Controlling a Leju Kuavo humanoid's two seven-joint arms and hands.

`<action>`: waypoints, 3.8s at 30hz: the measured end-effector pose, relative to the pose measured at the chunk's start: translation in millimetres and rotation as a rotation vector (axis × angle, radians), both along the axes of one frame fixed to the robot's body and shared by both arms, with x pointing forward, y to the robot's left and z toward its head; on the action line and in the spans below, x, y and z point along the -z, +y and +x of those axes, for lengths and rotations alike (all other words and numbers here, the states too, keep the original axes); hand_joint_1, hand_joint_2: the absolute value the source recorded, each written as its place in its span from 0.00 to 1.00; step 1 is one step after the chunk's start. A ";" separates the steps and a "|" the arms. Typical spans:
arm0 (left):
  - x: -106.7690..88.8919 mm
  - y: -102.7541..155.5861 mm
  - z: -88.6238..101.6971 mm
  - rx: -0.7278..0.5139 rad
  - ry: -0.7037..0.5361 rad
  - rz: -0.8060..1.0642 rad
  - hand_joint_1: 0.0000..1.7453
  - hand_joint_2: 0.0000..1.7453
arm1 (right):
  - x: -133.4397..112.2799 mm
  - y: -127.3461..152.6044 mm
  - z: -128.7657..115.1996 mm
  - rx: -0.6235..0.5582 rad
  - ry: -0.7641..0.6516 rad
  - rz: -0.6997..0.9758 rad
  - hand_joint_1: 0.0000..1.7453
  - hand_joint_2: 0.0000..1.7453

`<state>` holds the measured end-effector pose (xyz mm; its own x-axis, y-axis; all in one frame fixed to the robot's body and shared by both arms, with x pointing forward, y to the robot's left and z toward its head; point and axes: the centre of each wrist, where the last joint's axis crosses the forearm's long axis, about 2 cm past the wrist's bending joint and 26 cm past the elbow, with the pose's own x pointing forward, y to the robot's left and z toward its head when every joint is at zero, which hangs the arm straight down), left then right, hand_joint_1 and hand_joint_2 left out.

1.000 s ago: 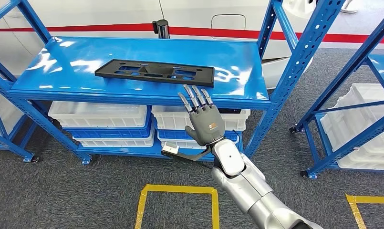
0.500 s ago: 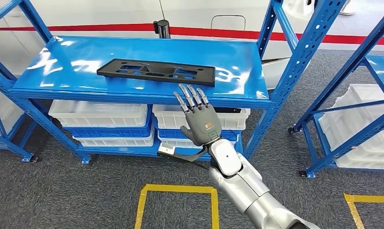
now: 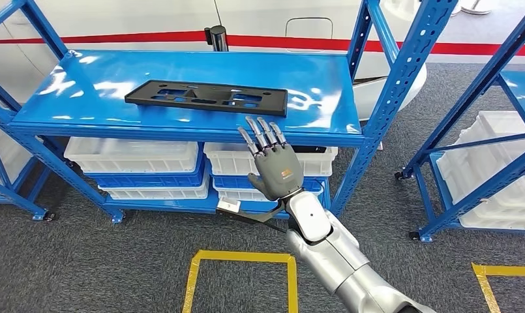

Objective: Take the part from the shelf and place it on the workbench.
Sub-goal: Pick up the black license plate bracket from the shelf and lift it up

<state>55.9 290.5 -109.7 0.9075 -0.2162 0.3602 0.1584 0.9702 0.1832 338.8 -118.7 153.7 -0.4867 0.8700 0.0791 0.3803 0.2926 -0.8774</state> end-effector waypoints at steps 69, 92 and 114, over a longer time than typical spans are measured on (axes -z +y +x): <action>0.2 -2.6 -2.5 -0.044 -0.022 0.010 0.00 0.00 | 8.4 0.6 -7.0 0.006 0.025 -0.008 0.00 1.00; 0.3 -3.7 -2.6 -0.033 -0.010 0.003 0.00 0.00 | 12.5 3.4 -9.4 -0.006 0.038 -0.001 0.00 1.00; 0.6 -2.5 -5.0 -0.034 -0.010 0.011 0.00 0.00 | 15.8 7.2 -13.0 -0.014 0.049 0.001 0.00 1.00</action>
